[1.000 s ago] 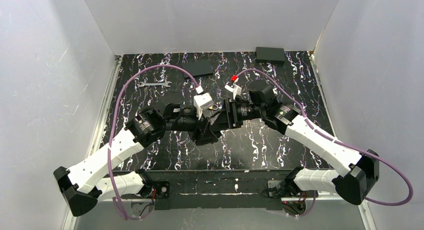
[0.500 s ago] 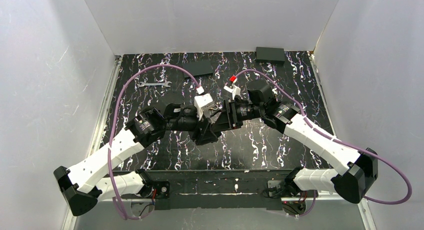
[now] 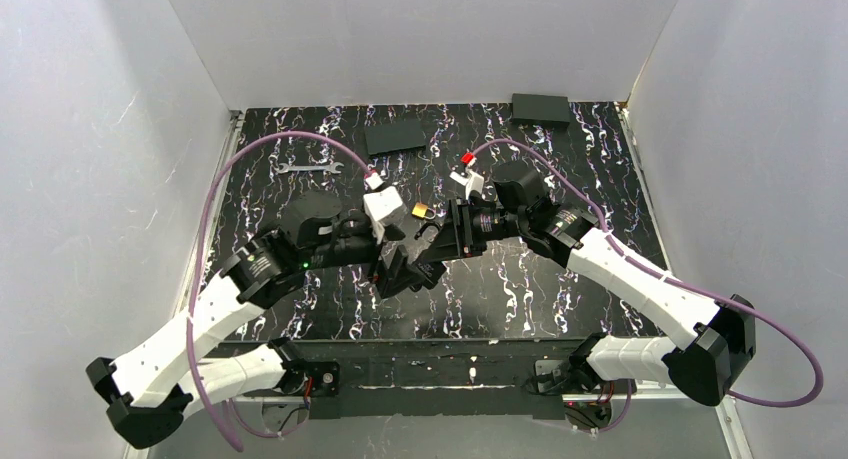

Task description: Unlock with the key

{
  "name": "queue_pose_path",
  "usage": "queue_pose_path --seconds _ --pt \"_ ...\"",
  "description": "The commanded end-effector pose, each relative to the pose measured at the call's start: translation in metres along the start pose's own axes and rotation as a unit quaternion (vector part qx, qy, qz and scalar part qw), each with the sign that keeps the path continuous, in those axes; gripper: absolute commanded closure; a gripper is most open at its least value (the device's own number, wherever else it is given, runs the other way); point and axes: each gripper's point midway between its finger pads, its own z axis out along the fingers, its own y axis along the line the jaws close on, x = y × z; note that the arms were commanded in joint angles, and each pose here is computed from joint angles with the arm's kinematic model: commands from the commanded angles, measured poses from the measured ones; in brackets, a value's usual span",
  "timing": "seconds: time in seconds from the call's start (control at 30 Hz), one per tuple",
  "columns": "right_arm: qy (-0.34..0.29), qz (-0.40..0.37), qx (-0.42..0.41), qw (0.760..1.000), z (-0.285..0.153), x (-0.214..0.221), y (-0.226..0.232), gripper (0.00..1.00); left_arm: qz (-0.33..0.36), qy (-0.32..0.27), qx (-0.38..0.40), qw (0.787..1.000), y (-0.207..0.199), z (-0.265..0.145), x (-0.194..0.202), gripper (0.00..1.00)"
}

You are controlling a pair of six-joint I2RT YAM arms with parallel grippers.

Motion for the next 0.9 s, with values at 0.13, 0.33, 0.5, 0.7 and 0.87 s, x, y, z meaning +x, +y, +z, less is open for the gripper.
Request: queue_pose_path --seconds 0.13,0.33,0.5,0.7,0.87 --pt "-0.059 -0.009 0.016 0.998 -0.007 -0.025 -0.011 0.99 0.039 0.007 -0.078 0.996 0.017 -0.038 0.019 0.02" --pt "-0.095 0.024 0.042 0.994 -0.004 -0.042 -0.044 0.99 0.039 0.018 -0.18 0.983 0.05 -0.054 0.047 0.02" --pt "-0.133 0.043 0.077 0.987 -0.004 -0.07 -0.083 0.99 0.047 0.022 -0.279 0.959 0.085 -0.063 0.071 0.02" --pt "-0.185 0.089 0.101 0.973 -0.012 -0.118 -0.141 0.99 0.043 -0.038 -0.321 0.945 0.098 -0.068 0.072 0.02" --pt "-0.22 0.105 0.095 0.965 -0.009 -0.156 -0.187 0.99 0.032 -0.047 -0.338 0.939 0.104 -0.07 0.073 0.02"
